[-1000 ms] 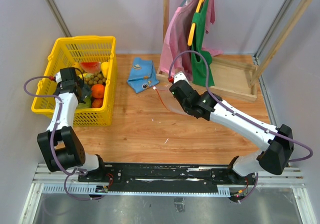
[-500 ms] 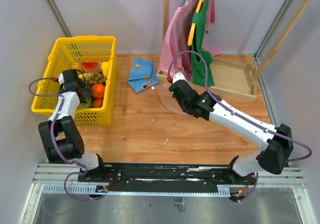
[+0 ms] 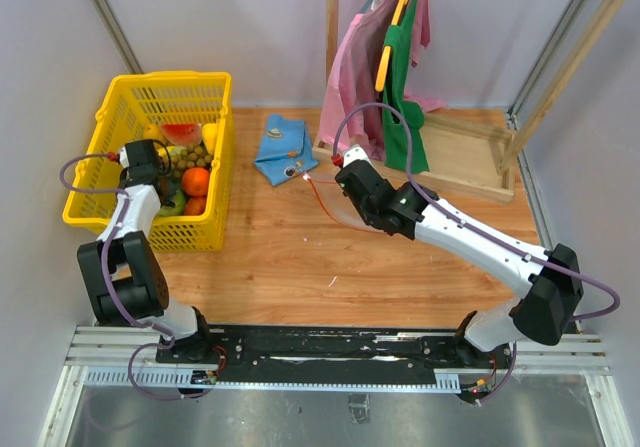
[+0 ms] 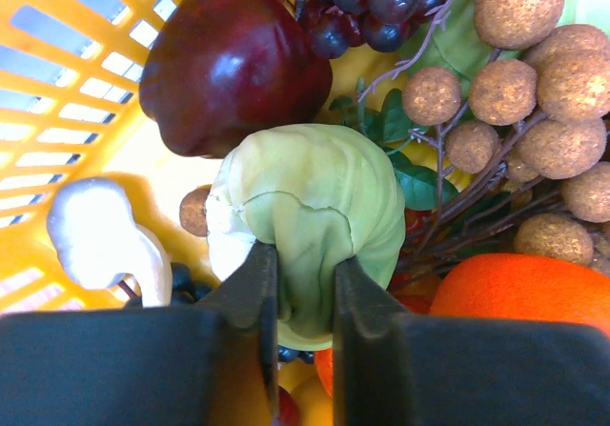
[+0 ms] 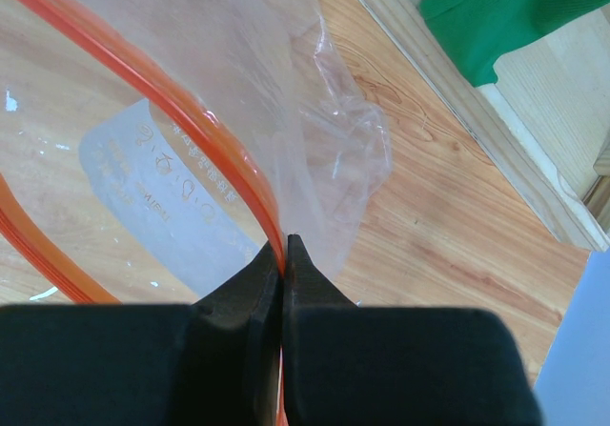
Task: Place the food in the zip-top bag and seal the zipper
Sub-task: Pick up the fake vegetable from the bin, then place the fake vegetable in the zipper food storage bag.
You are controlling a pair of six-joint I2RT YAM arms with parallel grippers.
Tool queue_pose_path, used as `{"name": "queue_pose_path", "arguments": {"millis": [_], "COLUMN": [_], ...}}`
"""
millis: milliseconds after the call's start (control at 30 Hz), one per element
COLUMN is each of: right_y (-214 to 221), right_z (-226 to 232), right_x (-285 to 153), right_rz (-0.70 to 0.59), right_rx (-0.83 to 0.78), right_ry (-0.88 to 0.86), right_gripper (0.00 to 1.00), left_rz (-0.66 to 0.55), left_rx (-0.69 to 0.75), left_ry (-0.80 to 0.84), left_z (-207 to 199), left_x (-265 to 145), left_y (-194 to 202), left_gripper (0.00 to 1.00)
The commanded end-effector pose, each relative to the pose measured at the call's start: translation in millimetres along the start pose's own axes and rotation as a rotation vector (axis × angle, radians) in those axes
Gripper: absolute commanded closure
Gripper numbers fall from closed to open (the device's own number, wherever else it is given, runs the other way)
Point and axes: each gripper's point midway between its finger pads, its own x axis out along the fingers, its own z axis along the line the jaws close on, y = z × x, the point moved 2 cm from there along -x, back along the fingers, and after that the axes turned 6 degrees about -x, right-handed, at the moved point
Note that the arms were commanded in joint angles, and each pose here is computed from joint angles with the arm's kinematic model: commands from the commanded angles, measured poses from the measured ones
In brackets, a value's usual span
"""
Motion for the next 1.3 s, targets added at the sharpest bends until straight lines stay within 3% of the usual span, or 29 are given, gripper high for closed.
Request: {"name": "queue_pose_path", "arguments": {"millis": [0, 400, 667, 1033, 1267], "right_y": [-9, -12, -15, -22, -30], "right_z": [-1, -4, -5, 4, 10], "right_x": [-7, -11, -14, -17, -19], "right_rz": [-0.023, -0.037, -0.051, -0.084, -0.109], "right_rx": [0.009, 0.019, 0.074, 0.192, 0.261], "right_ry": [-0.006, 0.003, 0.006, -0.039, -0.077], "right_gripper": [0.99, 0.99, 0.99, 0.99, 0.99], "left_rz": [-0.005, -0.083, -0.099, -0.074, 0.023], "left_rx": [0.001, -0.012, 0.017, 0.067, 0.086], "left_ry": [0.077, 0.307, 0.54, 0.802, 1.051], "left_z": [-8, -41, -77, -112, -134], "left_x": [-16, -90, -163, -239, -294], "left_y": [-5, -46, -62, -59, -36], "left_gripper": [1.0, 1.0, 1.0, 1.0, 1.0]}}
